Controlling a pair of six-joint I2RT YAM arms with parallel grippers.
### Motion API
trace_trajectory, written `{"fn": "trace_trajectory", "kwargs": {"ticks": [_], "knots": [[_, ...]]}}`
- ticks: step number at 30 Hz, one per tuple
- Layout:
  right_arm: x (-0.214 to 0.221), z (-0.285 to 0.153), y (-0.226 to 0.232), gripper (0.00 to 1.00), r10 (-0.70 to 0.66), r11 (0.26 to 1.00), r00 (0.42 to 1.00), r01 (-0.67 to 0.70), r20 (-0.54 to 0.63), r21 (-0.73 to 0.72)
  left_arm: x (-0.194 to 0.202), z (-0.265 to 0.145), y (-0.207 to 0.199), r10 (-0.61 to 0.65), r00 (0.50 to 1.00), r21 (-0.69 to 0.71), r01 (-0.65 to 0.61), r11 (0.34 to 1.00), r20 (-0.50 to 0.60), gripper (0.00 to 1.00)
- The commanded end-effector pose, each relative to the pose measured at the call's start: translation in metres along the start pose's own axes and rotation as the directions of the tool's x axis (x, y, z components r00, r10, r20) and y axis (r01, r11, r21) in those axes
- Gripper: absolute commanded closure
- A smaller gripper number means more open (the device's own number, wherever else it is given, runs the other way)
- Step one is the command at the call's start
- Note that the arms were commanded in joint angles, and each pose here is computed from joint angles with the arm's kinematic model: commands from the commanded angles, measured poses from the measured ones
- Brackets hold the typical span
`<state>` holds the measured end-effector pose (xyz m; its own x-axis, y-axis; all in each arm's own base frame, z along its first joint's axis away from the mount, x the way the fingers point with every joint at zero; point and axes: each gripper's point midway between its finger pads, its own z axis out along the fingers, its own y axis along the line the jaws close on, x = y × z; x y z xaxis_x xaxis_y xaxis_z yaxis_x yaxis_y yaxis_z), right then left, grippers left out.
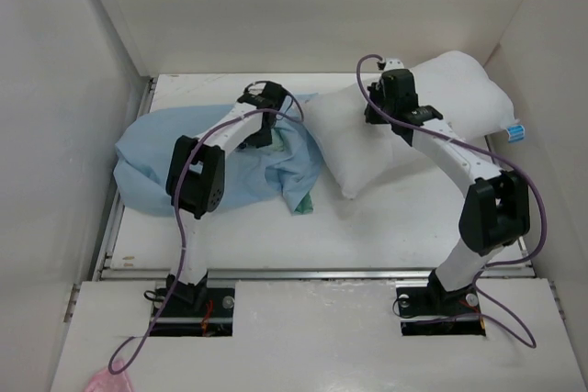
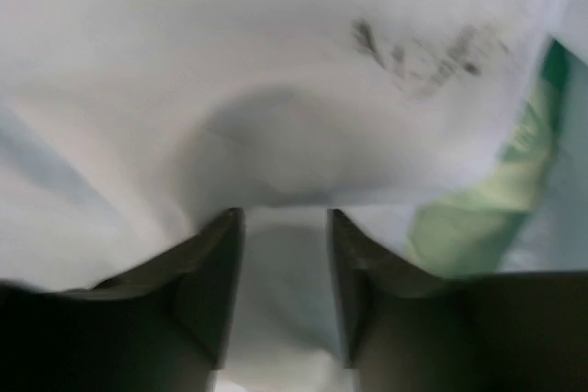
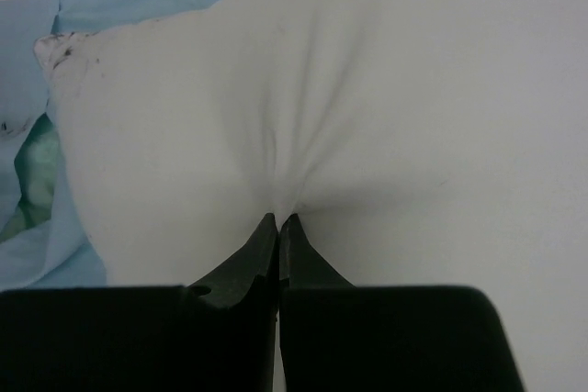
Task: Put the pillow into the pillowcase
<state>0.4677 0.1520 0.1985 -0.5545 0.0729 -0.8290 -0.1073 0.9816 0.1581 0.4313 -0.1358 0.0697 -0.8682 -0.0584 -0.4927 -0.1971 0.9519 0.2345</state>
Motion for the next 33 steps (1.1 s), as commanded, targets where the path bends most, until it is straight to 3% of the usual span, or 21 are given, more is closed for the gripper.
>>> {"fn": "trace_trajectory", "kwargs": {"ticks": [1,2,3,8,10,11,12,15,18,23,27,33], "knots": [[-0.022,-0.026,0.013,1.0,-0.129,0.987,0.986,0.139,0.106,-0.085,-0.031,0.003,0.028,-0.116,0.992,-0.074,0.12,0.99,0.059,0.66],[-0.014,-0.031,0.014,1.0,-0.159,0.984,0.981,0.166,0.107,-0.059,-0.033,0.001,0.03,-0.111,0.992,-0.088,0.116,0.989,0.057,0.93],[-0.023,-0.043,0.008,1.0,-0.164,0.985,0.977,0.169,0.138,-0.024,-0.05,-0.006,0.032,-0.159,0.981,-0.092,0.169,0.981,0.108,1.0],[-0.029,-0.075,-0.006,1.0,-0.195,0.981,0.964,0.193,0.181,0.029,-0.076,-0.036,0.05,-0.201,0.96,-0.082,0.221,0.972,0.197,1.0],[-0.031,-0.088,-0.01,1.0,-0.19,0.982,0.959,0.185,0.208,0.044,-0.077,-0.042,0.039,-0.172,0.965,0.008,0.173,0.985,0.198,1.0],[-0.03,-0.09,-0.014,1.0,-0.18,0.984,0.961,0.171,0.21,0.06,-0.072,-0.05,0.016,-0.135,0.976,0.132,0.114,0.985,0.17,1.0],[-0.035,-0.091,-0.022,1.0,-0.165,0.984,0.96,0.144,0.226,0.108,-0.08,-0.068,-0.001,-0.074,0.971,0.214,0.024,0.977,0.228,0.92],[-0.028,-0.087,-0.029,1.0,-0.14,0.983,0.97,0.112,0.201,0.143,-0.059,-0.07,-0.03,0.056,0.968,0.244,-0.118,0.962,0.246,0.33],[-0.021,-0.075,-0.036,1.0,-0.122,0.982,0.98,0.096,0.156,0.163,-0.046,-0.055,-0.042,0.129,0.969,0.151,-0.163,0.975,0.211,0.2],[-0.015,-0.071,-0.038,1.0,-0.103,0.988,0.984,0.085,0.146,0.129,-0.03,-0.008,-0.037,0.166,0.981,0.039,-0.17,0.985,0.1,0.18],[-0.014,-0.069,-0.041,1.0,-0.086,0.991,0.986,0.069,0.145,0.118,-0.039,0.008,-0.02,0.075,0.995,0.023,-0.077,0.997,0.072,0.18],[-0.011,-0.066,-0.04,1.0,-0.087,0.991,0.987,0.073,0.135,0.11,-0.041,0.026,0.01,0.036,0.998,-0.033,-0.035,0.999,0.049,0.18]]}}
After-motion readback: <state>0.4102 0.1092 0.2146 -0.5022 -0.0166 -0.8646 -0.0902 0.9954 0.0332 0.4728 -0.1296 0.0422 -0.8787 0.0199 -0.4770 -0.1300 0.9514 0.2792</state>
